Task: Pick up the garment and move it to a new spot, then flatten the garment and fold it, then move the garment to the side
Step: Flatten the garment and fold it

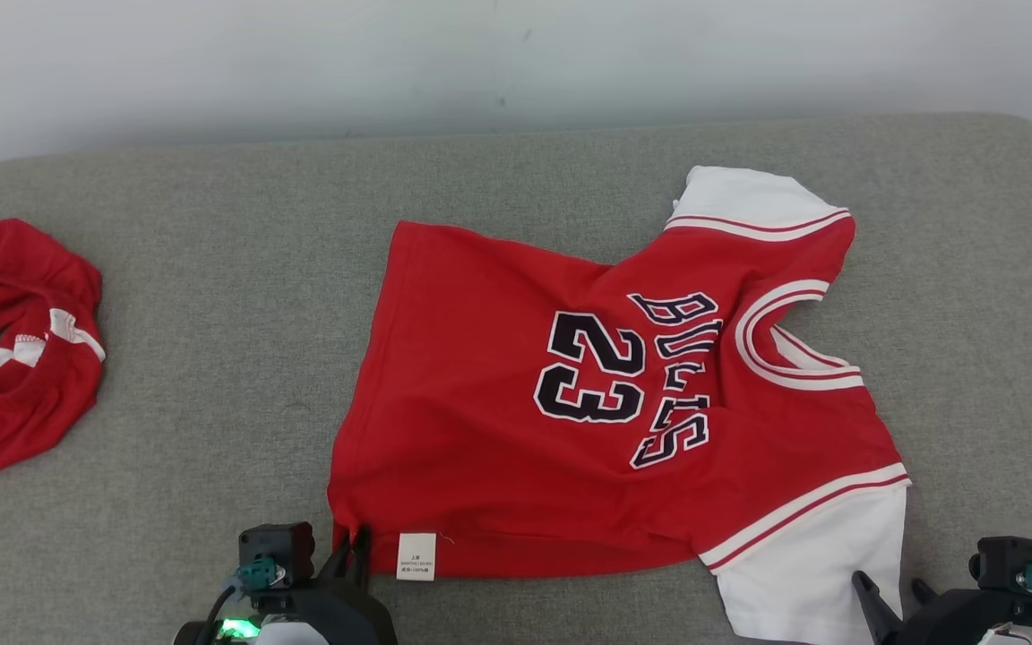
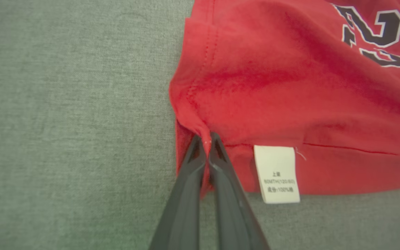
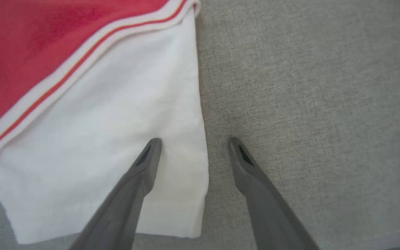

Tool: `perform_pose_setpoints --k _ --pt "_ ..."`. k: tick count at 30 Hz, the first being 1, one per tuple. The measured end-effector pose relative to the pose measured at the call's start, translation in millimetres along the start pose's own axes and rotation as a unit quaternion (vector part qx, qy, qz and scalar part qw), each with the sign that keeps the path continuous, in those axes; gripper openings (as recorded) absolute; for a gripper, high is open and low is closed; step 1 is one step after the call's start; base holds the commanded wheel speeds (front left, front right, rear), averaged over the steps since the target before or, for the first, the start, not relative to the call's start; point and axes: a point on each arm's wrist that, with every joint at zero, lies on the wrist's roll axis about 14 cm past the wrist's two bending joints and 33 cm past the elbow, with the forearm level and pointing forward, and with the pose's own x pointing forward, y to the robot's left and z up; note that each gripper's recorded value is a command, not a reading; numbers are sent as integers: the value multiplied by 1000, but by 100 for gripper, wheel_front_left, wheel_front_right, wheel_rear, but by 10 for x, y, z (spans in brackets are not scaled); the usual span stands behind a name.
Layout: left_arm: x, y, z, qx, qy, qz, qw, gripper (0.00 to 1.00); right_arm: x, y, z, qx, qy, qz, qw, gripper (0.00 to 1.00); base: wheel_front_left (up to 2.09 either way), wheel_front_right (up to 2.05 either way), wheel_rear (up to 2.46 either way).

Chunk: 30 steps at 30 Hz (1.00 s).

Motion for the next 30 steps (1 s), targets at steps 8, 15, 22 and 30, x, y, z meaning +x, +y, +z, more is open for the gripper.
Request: perform_pose_setpoints --k 8,15,22,30 --pt "22 -4 -6 -11 -1 1 1000 0 72 71 -73 -9 19 7 1000 82 0 0 0" --pt "40 -31 -17 -14 0 -1 1000 0 95 163 -83 -12 24 18 999 0 0 0 0" --pt "43 -15 145 -39 -37 0 999 0 68 201 121 0 -24 27 999 0 0 0 0" --pt "4 -130 741 -101 -129 -40 986 0 -235 456 1137 33 -198 79 976 0 0 0 0"
